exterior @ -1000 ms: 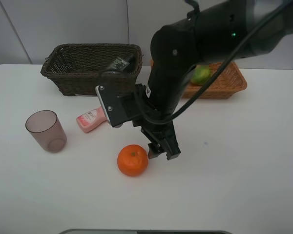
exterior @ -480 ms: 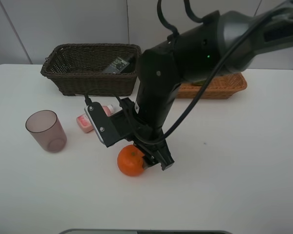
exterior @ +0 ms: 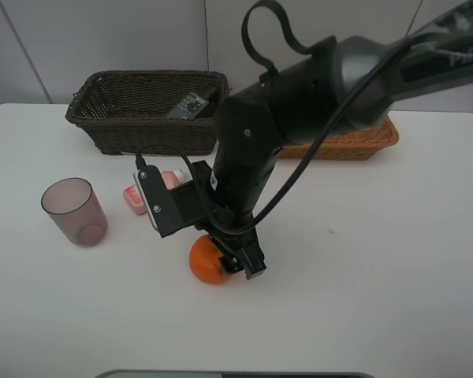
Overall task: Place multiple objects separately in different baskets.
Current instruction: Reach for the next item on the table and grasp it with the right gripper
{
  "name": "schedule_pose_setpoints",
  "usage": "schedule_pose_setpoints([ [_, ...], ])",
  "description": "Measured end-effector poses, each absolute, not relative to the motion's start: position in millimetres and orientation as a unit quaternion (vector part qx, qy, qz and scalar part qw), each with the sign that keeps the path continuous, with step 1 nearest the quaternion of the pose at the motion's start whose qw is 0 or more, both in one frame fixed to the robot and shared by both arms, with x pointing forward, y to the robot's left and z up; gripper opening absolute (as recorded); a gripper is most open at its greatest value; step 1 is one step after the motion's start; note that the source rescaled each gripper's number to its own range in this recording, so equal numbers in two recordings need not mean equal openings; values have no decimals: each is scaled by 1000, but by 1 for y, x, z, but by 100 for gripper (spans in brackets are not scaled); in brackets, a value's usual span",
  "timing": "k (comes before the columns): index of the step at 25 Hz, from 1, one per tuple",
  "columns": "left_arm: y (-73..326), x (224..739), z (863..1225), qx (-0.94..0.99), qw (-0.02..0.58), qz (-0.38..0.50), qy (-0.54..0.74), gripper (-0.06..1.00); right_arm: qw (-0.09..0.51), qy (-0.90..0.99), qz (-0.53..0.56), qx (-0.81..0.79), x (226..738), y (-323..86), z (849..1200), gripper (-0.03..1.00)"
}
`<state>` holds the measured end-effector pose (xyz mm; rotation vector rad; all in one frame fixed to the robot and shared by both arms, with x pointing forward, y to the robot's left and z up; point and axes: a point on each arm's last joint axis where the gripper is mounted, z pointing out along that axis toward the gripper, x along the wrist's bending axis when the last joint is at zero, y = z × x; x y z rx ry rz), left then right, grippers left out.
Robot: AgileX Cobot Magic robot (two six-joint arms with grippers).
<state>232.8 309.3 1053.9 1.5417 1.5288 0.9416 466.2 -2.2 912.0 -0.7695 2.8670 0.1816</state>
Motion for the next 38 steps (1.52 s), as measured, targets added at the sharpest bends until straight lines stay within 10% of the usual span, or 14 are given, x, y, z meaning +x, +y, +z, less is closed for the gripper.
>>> schedule_pose_setpoints([
  [38, 309, 233, 1054, 603, 378, 368, 598, 92, 62, 963, 45, -259, 467, 0, 884, 76],
])
